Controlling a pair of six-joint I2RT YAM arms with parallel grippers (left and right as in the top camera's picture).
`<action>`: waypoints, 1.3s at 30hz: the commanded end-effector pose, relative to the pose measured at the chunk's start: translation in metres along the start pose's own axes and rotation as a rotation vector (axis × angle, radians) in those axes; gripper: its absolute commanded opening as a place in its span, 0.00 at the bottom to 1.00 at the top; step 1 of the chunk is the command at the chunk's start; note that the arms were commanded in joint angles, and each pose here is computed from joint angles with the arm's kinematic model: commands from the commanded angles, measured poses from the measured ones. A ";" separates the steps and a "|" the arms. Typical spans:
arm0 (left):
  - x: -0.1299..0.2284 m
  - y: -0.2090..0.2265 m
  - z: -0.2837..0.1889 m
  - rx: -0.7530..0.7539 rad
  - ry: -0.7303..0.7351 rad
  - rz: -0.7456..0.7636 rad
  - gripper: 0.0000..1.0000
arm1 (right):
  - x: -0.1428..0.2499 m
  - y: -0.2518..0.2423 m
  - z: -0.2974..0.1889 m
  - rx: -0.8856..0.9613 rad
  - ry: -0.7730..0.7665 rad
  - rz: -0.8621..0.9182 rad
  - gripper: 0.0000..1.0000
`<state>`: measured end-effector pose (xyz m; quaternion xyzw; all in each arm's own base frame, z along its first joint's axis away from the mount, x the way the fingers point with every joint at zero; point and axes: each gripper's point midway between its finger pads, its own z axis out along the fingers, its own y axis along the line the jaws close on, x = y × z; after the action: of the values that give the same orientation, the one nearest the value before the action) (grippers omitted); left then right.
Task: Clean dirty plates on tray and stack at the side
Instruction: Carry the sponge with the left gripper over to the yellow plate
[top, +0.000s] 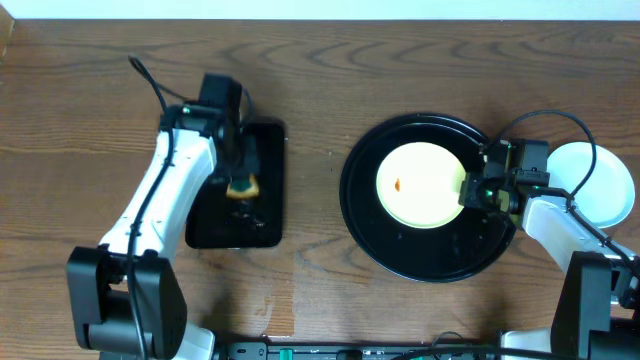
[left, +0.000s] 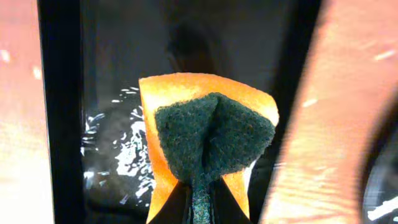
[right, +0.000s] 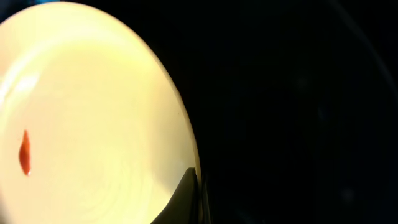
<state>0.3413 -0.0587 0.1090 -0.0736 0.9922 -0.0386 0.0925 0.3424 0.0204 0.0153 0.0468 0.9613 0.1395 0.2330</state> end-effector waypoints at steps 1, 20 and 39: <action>-0.007 -0.026 -0.018 0.085 -0.032 0.032 0.07 | 0.003 0.016 0.003 -0.090 0.003 -0.106 0.01; 0.006 -0.177 -0.033 0.333 -0.180 0.215 0.07 | 0.027 -0.020 0.001 0.125 0.090 0.179 0.01; 0.066 -0.323 0.026 0.563 -0.103 0.351 0.08 | 0.031 -0.020 0.001 0.130 0.101 0.238 0.01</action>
<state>0.3201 -0.3685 0.0811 0.1246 0.9457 -0.2617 0.1475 0.3214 0.0119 0.0028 0.1565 0.9634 0.1292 0.1751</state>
